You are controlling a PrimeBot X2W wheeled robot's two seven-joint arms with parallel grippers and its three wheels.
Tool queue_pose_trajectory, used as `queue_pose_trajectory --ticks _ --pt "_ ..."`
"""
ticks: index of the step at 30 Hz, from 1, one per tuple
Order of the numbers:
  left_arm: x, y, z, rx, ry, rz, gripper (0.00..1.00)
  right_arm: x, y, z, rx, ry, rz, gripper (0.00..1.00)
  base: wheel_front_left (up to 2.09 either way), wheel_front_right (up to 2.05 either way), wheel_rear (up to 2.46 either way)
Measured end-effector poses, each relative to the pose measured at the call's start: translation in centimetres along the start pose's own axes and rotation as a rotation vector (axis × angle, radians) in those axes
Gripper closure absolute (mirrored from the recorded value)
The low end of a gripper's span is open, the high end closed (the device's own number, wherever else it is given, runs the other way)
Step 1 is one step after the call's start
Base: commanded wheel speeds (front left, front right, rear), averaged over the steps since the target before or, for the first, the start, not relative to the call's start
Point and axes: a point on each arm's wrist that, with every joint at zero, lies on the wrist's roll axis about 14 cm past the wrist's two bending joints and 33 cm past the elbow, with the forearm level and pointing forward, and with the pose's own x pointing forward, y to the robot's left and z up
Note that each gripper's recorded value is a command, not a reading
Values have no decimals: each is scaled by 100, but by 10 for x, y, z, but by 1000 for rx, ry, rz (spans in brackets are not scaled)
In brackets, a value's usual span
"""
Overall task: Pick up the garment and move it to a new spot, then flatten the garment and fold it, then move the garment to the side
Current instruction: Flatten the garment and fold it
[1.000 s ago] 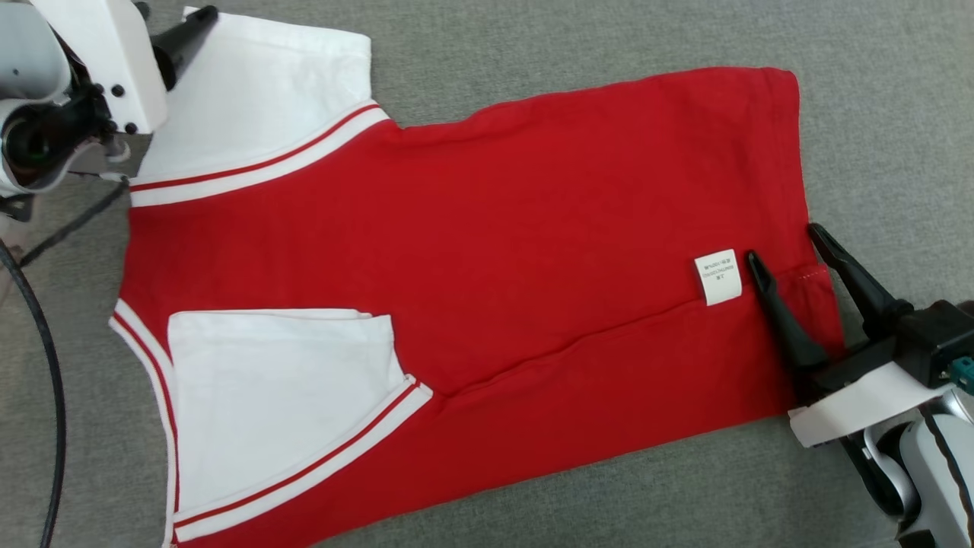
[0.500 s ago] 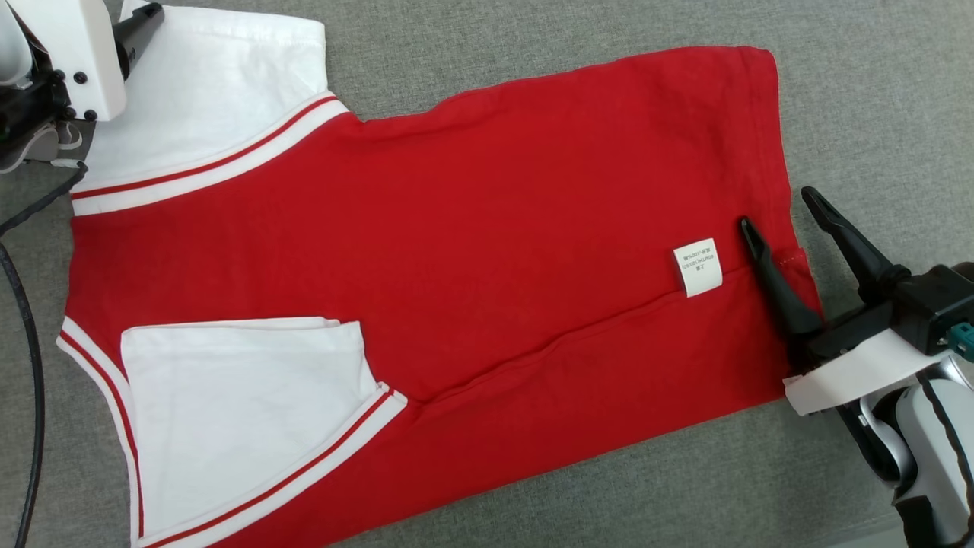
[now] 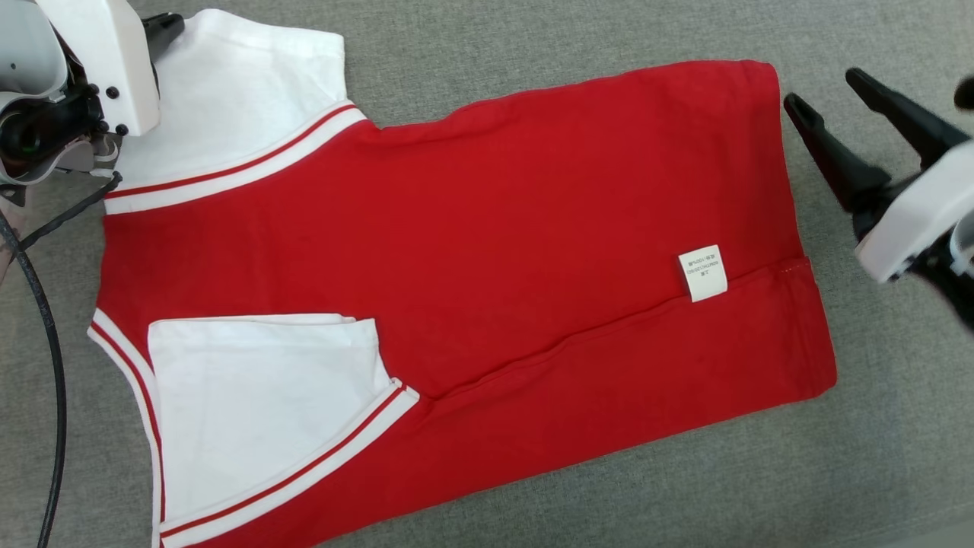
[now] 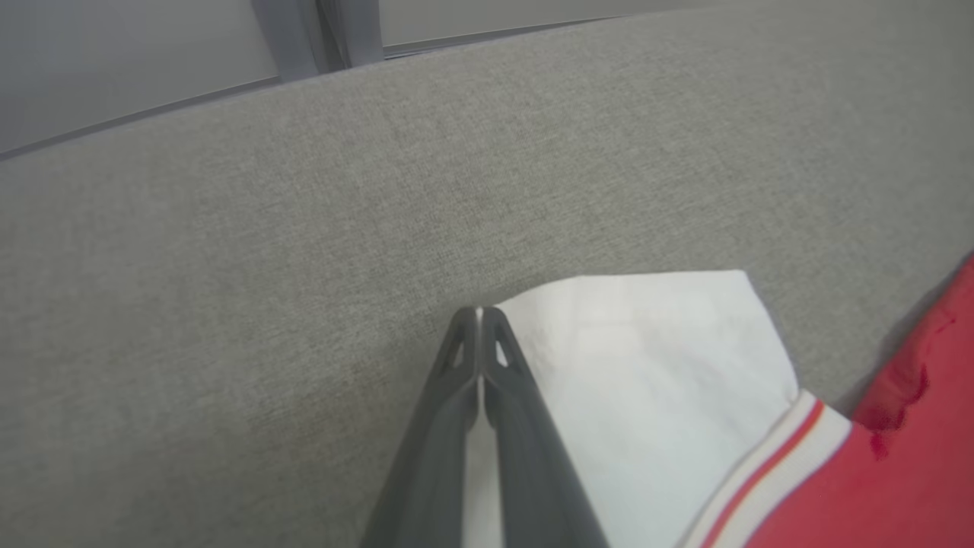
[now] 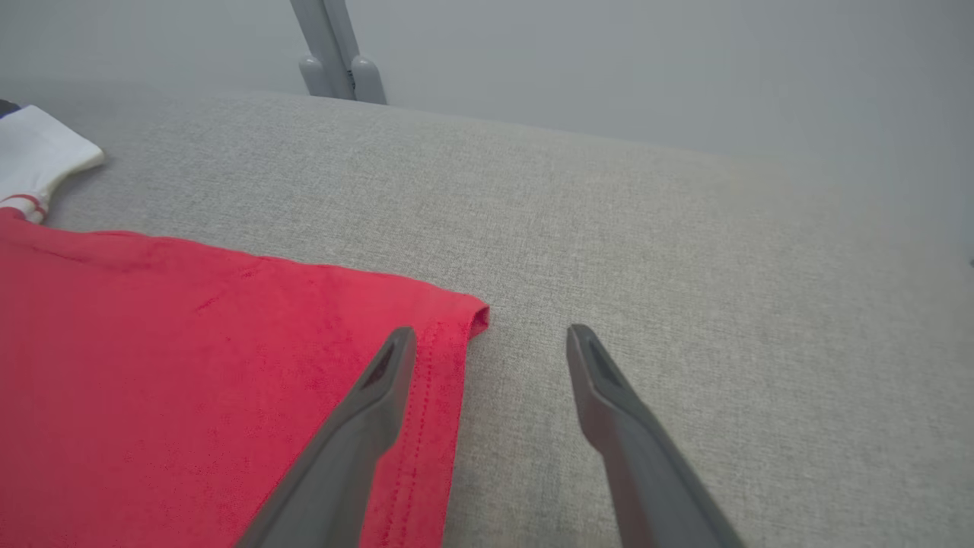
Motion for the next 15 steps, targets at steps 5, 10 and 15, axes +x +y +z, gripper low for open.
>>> queue_pose_trajectory --ticks 5,10,15 --pt "-9 -3 2 12 -5 -10 100 19 -1 16 60 217 48 0 0 0 0" --pt "-13 -2 3 22 -11 -15 100 41 -1 17 86 453 68 0 0 0 0" --pt "-14 2 2 28 -10 -9 100 53 3 0 109 590 76 0 0 0 0"
